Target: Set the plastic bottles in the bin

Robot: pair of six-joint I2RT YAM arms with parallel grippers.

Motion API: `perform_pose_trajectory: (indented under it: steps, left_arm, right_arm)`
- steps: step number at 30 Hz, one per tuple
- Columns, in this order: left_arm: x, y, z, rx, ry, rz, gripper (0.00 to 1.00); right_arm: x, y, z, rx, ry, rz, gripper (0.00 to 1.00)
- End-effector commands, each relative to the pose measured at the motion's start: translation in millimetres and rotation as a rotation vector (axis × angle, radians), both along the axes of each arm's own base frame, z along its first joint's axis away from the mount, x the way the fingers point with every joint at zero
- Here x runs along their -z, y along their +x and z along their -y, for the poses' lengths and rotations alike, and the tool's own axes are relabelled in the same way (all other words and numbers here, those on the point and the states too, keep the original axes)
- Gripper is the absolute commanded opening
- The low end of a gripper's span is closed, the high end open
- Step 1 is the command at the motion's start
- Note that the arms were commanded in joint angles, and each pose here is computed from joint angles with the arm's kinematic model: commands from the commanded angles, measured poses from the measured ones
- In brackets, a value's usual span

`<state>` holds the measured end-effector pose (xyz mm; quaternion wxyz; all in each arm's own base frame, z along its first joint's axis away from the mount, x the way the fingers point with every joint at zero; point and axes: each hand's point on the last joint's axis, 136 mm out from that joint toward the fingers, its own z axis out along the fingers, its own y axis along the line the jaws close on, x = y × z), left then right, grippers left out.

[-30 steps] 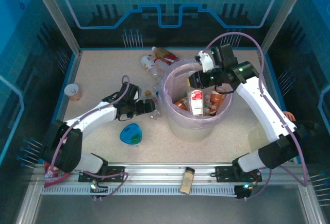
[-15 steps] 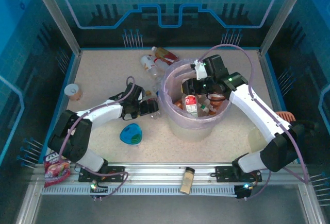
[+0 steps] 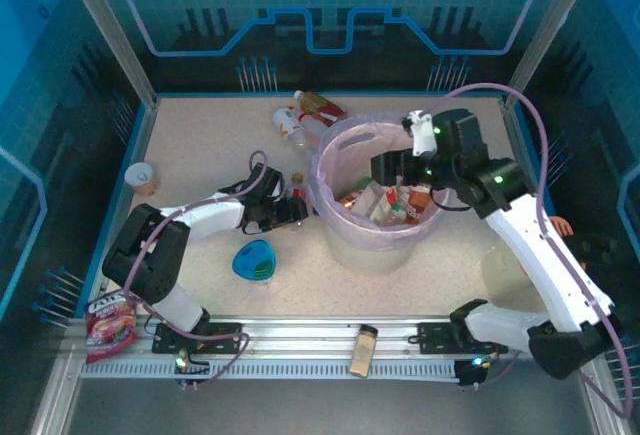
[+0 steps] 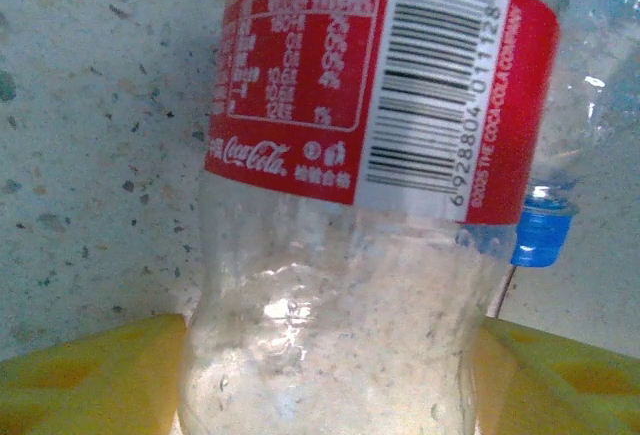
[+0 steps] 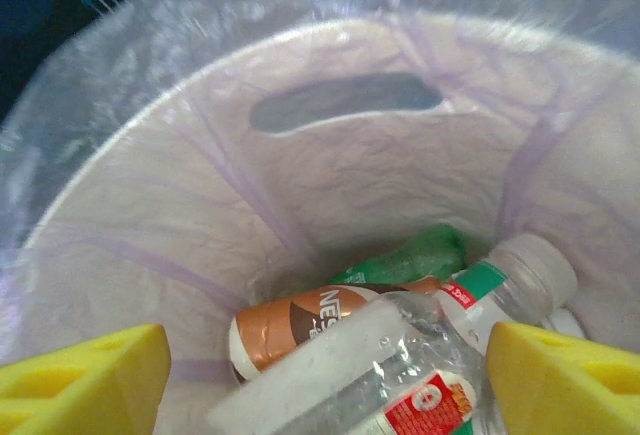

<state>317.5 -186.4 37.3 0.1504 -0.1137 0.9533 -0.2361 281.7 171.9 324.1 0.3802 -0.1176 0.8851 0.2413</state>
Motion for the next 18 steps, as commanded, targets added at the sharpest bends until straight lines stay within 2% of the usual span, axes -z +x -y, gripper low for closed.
perform_pose_trajectory:
  steps: [1, 6, 11, 14, 18]
  left_arm:
    - [1, 1, 2, 0.008, 0.004, 0.006, 0.63]
    - [-10, 1, -1, 0.016, 0.016, 0.029, 0.51]
    - [-42, 1, -14, -0.013, -0.023, 0.088, 0.43]
    - [-72, -2, -28, -0.027, 0.001, 0.149, 0.42]
    - [-137, -8, -20, 0.017, -0.116, 0.300, 0.43]
  right_arm:
    - [-14, -4, 12, 0.027, 0.005, 0.026, 0.83]
    - [-32, -8, 8, 0.006, 0.070, 0.072, 0.83]
    - [-46, -10, 2, -0.023, 0.111, 0.099, 0.83]
    - [-57, -9, -3, -0.048, 0.139, 0.117, 0.83]
    - [-79, -10, -21, -0.127, 0.227, 0.169, 0.83]
